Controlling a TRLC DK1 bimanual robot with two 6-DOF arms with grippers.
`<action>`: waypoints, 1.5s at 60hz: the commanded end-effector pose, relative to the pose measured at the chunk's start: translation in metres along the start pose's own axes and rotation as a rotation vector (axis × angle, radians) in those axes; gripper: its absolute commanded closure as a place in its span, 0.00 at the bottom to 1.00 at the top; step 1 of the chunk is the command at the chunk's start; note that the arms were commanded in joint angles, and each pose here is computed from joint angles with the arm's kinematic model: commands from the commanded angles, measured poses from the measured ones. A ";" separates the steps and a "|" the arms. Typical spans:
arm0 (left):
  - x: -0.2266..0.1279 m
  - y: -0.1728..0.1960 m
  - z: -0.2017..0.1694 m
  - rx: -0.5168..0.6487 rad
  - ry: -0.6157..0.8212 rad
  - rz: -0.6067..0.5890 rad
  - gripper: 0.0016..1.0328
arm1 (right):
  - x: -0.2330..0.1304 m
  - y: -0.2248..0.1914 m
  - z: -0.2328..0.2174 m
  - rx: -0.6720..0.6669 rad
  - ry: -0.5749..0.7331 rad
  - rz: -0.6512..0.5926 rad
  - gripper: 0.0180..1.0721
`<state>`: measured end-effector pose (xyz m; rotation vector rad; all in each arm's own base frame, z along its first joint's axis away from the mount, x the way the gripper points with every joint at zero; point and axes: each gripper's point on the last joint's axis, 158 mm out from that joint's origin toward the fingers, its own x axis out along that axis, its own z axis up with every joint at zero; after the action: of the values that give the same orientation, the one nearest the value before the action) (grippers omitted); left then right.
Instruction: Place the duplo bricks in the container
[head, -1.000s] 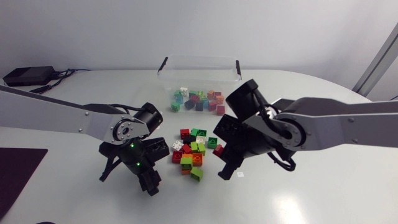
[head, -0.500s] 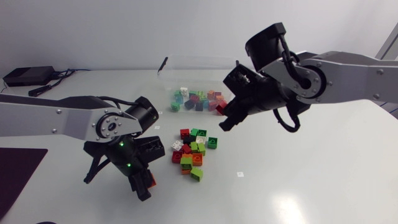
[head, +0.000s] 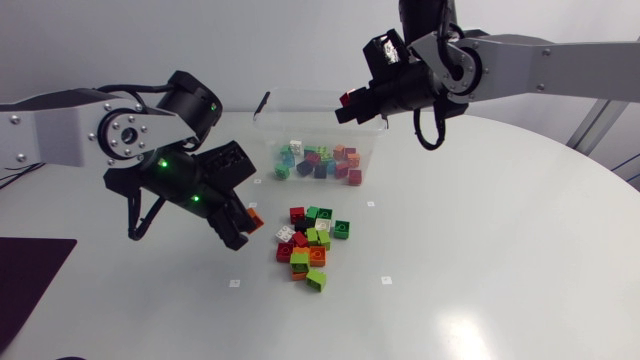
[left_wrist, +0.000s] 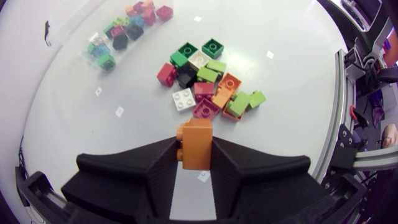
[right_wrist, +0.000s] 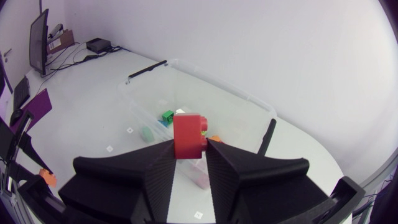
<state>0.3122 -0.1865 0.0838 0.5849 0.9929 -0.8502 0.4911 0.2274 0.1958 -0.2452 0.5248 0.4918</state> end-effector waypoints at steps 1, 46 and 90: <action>-0.015 0.012 0.023 0.009 -0.082 0.038 0.80 | 0.019 -0.004 0.001 0.044 0.000 -0.001 0.69; -0.046 0.138 0.168 -0.190 -0.508 0.173 0.77 | 0.032 -0.019 -0.002 0.047 0.039 -0.052 0.10; 0.025 0.206 0.218 -0.264 -0.528 0.166 0.13 | -0.036 0.045 -0.153 -0.185 0.276 0.126 0.10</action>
<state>0.5916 -0.2446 0.1670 0.2117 0.5448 -0.6581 0.3937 0.2012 0.0946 -0.3993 0.7516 0.5813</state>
